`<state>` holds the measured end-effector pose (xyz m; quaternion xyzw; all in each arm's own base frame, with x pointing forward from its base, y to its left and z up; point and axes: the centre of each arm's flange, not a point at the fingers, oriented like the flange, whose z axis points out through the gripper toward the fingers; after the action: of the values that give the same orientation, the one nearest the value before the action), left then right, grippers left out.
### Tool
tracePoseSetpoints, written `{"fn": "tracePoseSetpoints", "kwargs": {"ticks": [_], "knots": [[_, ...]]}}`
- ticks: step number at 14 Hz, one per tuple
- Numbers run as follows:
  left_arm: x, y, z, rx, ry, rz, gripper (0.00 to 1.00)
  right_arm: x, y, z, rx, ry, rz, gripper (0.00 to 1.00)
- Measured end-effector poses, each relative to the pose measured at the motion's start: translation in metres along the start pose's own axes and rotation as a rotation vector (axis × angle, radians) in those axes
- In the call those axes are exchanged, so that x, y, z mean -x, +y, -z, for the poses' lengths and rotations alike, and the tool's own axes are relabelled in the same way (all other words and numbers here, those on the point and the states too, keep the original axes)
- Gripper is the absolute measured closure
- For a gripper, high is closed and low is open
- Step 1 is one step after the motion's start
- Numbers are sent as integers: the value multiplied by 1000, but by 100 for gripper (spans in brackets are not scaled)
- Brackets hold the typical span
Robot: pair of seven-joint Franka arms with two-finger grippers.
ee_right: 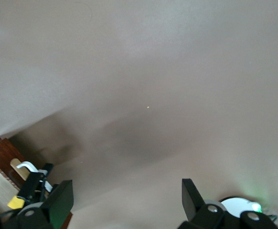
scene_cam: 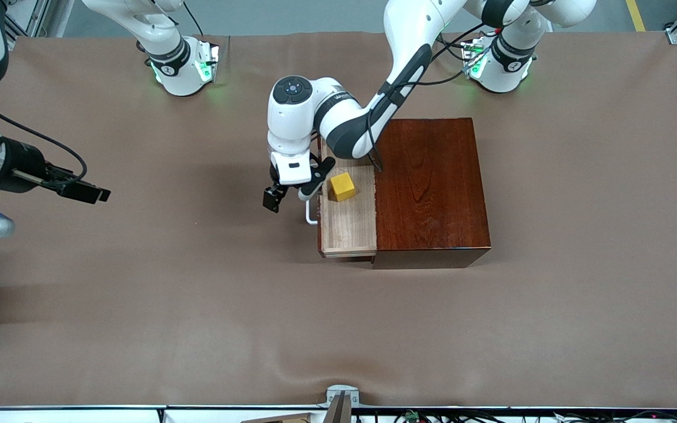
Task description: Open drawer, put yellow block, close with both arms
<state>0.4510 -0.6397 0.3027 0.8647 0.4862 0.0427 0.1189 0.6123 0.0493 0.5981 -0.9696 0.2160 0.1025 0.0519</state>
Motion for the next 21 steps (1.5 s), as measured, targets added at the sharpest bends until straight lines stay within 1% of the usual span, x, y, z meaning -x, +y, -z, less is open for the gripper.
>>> {"fn": "tracePoseSetpoints", "kwargs": {"ticks": [1,3,5,7,11,13,14,16,18,21], "knots": [[-2,-2,-2,-23,12,3,0,3,1,4,9,12,19,0],[-3,-2,-2,-35,18,15,0,10,2,13,17,28,60,0],[-6,-2,-2,-50,26,27,0,20,7,21,29,23,140,0],[-13,-1,-2,-77,42,36,0,28,14,31,57,38,234,0],[-34,-2,-1,-165,98,72,0,39,27,44,129,47,371,0],[-51,-2,-2,-216,116,101,0,43,30,49,146,53,432,0],[-60,-3,-3,-248,130,114,0,45,32,50,149,52,452,0],[-84,-6,-6,-318,179,140,0,51,35,50,153,44,466,0],[-105,-8,-8,-371,222,161,0,58,38,48,156,41,473,0],[-108,-8,-8,-377,223,168,0,65,41,47,159,39,477,0]]}}
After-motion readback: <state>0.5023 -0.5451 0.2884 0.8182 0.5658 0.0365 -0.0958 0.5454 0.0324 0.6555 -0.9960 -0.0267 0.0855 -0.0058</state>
